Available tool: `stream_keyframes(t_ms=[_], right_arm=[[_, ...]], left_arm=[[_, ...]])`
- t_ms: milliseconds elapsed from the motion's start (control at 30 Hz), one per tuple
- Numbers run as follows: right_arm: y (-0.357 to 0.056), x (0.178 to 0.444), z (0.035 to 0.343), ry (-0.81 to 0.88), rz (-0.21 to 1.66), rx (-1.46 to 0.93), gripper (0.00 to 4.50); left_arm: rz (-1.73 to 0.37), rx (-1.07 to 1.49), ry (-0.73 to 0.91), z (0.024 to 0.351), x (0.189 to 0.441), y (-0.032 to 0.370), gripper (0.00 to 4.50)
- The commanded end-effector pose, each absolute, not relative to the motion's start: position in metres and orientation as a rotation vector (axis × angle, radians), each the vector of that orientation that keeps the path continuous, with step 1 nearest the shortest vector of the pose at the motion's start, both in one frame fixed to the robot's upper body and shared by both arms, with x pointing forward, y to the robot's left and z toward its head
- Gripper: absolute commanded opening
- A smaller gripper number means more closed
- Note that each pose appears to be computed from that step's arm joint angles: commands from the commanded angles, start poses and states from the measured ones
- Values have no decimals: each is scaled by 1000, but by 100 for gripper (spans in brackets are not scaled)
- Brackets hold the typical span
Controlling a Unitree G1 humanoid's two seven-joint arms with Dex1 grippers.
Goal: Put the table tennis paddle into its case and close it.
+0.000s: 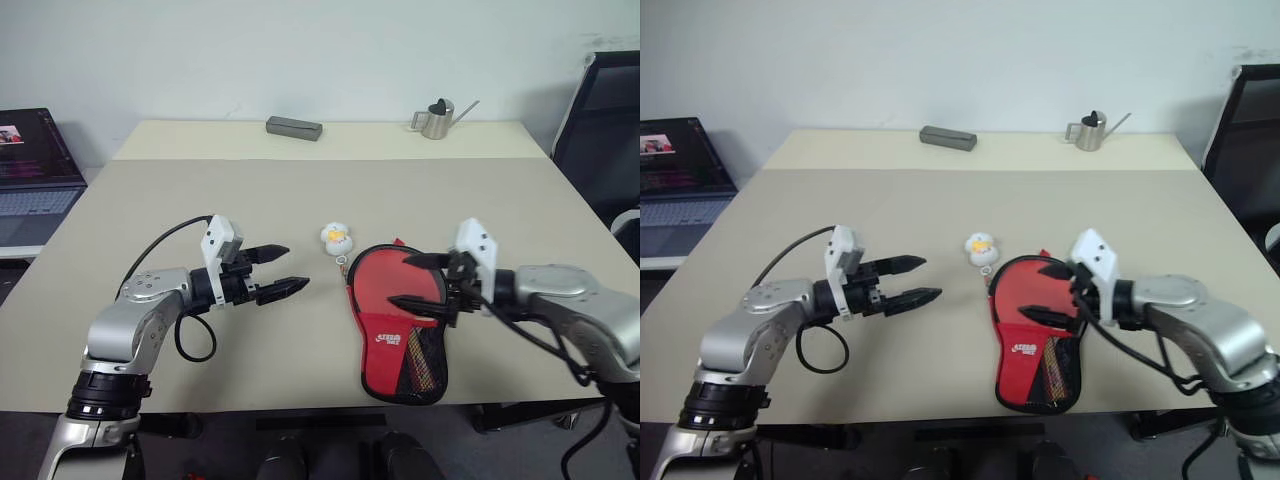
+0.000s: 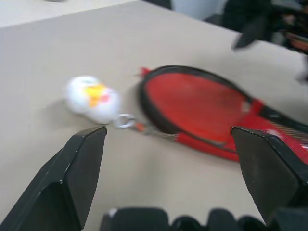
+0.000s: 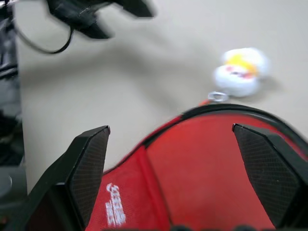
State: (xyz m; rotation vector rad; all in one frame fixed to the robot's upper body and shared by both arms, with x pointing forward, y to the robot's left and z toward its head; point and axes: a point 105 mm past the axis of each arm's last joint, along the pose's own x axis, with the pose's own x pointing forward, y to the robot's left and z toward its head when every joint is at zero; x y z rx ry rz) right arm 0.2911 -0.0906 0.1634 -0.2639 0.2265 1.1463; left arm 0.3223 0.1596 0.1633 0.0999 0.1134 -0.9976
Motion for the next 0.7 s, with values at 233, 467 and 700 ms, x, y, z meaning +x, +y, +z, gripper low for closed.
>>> stream_keyframes(t_ms=[233, 467, 700], right_arm=[[-85, 335, 138, 262, 1059, -219, 445], [-99, 356, 105, 362, 946, -292, 445], [-95, 357, 103, 352, 926, -287, 445]], left_arm=[[-970, 130, 70, 176, 322, 166, 450], [-891, 140, 93, 176, 341, 169, 450], [-765, 147, 118, 169, 384, 155, 450]])
